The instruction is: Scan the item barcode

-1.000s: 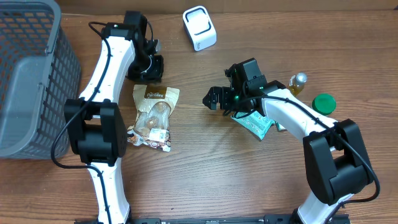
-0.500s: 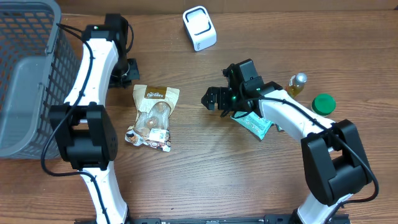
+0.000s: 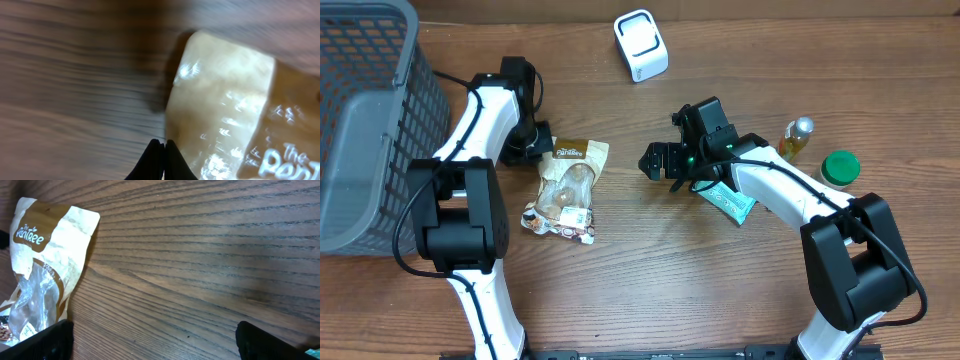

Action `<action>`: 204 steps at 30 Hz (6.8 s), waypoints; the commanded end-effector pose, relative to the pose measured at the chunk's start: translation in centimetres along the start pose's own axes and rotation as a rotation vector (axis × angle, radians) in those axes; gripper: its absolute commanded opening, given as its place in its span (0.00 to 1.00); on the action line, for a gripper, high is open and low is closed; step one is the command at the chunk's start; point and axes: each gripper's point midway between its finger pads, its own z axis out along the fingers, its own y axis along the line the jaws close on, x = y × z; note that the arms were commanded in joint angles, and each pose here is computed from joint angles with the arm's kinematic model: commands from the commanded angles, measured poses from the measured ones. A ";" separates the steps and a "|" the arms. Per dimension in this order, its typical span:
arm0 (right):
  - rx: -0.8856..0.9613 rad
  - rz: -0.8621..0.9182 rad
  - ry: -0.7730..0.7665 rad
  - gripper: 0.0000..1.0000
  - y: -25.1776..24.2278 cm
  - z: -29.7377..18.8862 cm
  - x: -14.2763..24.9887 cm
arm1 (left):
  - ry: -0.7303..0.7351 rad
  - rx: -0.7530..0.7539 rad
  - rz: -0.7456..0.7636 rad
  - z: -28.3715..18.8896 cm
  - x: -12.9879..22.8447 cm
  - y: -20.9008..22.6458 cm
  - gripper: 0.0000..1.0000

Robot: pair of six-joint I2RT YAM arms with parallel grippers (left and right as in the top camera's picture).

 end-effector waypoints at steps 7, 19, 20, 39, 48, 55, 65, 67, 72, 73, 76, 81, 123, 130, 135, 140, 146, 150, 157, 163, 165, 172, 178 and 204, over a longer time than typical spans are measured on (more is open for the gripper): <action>0.005 -0.006 -0.025 1.00 0.3 -0.3 -0.7 | 0.035 0.359 0.328 -1.8 2.8 -8.9 0.07; -0.005 -0.003 -0.011 1.00 0.5 -0.3 -0.4 | 0.086 0.348 0.372 -5.8 4.8 -10.3 0.04; -0.034 -0.008 -0.011 1.00 1.0 -0.3 -0.5 | 0.089 0.343 0.368 -6.5 4.9 -10.0 0.04; -0.089 -0.082 0.032 1.00 4.1 0.8 1.6 | 0.164 -0.078 0.108 -3.0 7.4 -1.4 0.04; -0.092 -0.076 0.057 1.00 4.0 1.1 2.2 | 0.185 -0.083 0.130 0.4 9.0 -0.9 0.04; -0.137 -0.049 0.156 1.00 3.7 3.5 4.4 | 0.150 -0.071 0.144 0.9 8.3 -1.2 0.04; -0.289 -0.052 0.208 1.00 5.6 5.0 5.3 | 0.106 -0.054 0.179 1.1 7.2 -1.7 0.04; -0.306 -0.019 0.222 1.00 6.0 4.8 5.5 | 0.104 -0.053 0.178 1.1 7.2 -1.7 0.04; -0.289 0.040 0.256 1.00 5.7 4.8 6.1 | 0.114 -0.055 0.179 1.1 7.4 -1.6 0.04; -0.281 0.049 0.261 1.00 5.4 4.7 6.1 | 0.114 -0.055 0.179 1.1 7.4 -1.6 0.04; -0.251 0.117 0.295 1.00 4.4 4.5 6.6 | 0.115 -0.055 0.179 1.1 7.4 -1.6 0.04; -0.190 0.237 0.403 1.00 2.3 3.5 8.6 | 0.130 -0.057 0.179 1.0 7.8 -1.5 0.04; -0.337 0.122 0.338 0.52 9.7 5.0 8.7 | 0.133 -0.051 0.175 1.0 7.8 -1.6 0.05; -0.344 0.068 0.332 0.36 9.6 5.0 8.8 | 0.129 -0.050 0.175 1.0 7.7 -1.7 0.06; -0.340 0.061 0.336 0.31 9.4 5.0 8.9 | 0.119 -0.050 0.178 0.9 7.5 -1.7 0.06; -0.335 0.070 0.337 0.27 9.1 4.9 8.8 | 0.076 -0.036 0.155 -0.9 5.6 -1.6 0.08; -0.332 0.023 0.338 0.19 8.6 4.8 9.0 | -0.083 0.000 0.102 -3.3 0.6 -1.2 0.12; -0.335 -0.016 0.334 0.15 8.4 4.8 9.0 | -0.167 -0.037 0.073 -3.4 -1.6 0.0 0.23; -0.338 -0.011 0.305 0.05 7.8 4.7 7.9 | -0.243 -0.168 0.035 -4.0 -3.5 2.9 1.00; -0.351 -0.123 0.291 0.04 7.9 4.3 7.5 | -0.242 -0.165 0.035 -4.0 -3.5 2.9 0.99; -0.352 -0.149 0.291 0.04 7.9 4.0 7.3 | -0.242 -0.165 0.036 -4.0 -3.5 2.8 0.99; -0.221 -0.346 0.180 0.04 8.5 -0.8 2.6 | -0.242 -0.165 0.036 -4.0 -3.5 2.8 1.00; 0.057 -0.668 0.037 0.04 7.8 -7.0 -2.9 | -0.242 -0.165 0.037 -4.0 -3.4 2.8 1.00; 0.667 -1.153 -0.777 0.04 10.3 -16.9 -25.6 | -0.242 -0.165 0.037 -4.0 -3.4 2.8 1.00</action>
